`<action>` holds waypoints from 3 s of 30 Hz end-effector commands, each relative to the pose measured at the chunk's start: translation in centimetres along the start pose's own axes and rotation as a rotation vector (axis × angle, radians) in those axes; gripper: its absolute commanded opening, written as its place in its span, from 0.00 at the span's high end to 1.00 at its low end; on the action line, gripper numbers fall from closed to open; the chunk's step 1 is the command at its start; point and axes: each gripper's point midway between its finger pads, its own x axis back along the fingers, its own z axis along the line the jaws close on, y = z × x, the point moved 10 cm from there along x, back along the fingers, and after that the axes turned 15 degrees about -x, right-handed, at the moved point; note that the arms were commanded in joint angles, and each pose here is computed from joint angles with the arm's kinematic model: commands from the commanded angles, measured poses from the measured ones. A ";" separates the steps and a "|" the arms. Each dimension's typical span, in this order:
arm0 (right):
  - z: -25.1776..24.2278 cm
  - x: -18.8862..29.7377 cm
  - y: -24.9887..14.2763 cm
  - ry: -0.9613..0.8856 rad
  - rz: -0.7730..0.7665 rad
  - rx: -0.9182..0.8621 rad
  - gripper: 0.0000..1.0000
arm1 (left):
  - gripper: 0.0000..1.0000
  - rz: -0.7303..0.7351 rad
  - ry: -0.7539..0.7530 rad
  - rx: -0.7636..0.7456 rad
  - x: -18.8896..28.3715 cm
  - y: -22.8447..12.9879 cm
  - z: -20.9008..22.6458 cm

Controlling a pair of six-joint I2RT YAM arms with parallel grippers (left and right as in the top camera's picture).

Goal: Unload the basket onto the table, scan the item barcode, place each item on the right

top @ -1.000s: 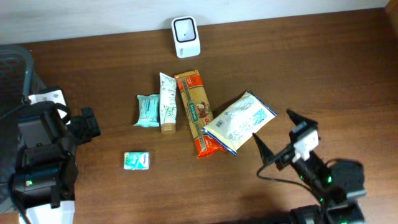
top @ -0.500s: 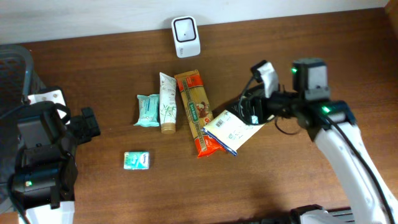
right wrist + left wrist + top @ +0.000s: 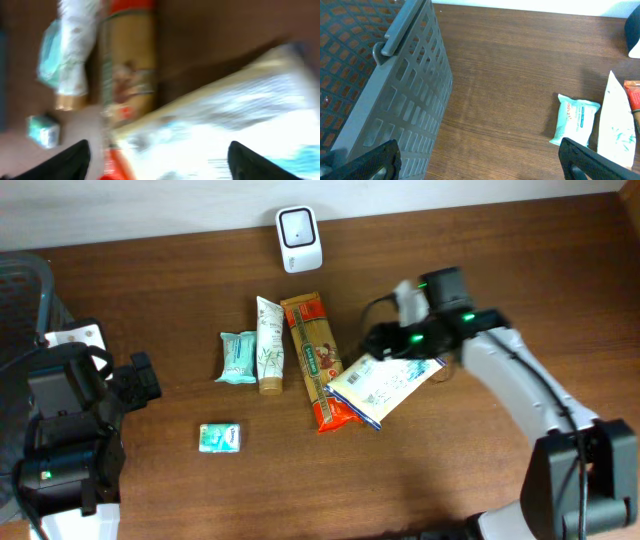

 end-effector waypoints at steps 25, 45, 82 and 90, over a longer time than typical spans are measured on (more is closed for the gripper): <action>-11.0 -9.5 2.0 0.146 0.560 0.278 0.09 | 0.01 -0.020 0.023 0.018 0.6 0.4 0.4; -4.2 -2.3 7.1 0.304 0.385 0.078 0.96 | 0.01 -0.020 0.023 0.018 0.6 0.4 0.4; -18.6 -3.7 0.0 0.024 0.368 -0.216 0.26 | 0.01 -0.019 0.023 0.018 0.6 0.4 0.4; -18.8 -5.8 -1.3 0.158 0.287 -0.201 0.96 | 0.01 -0.020 0.023 0.018 0.6 0.4 0.4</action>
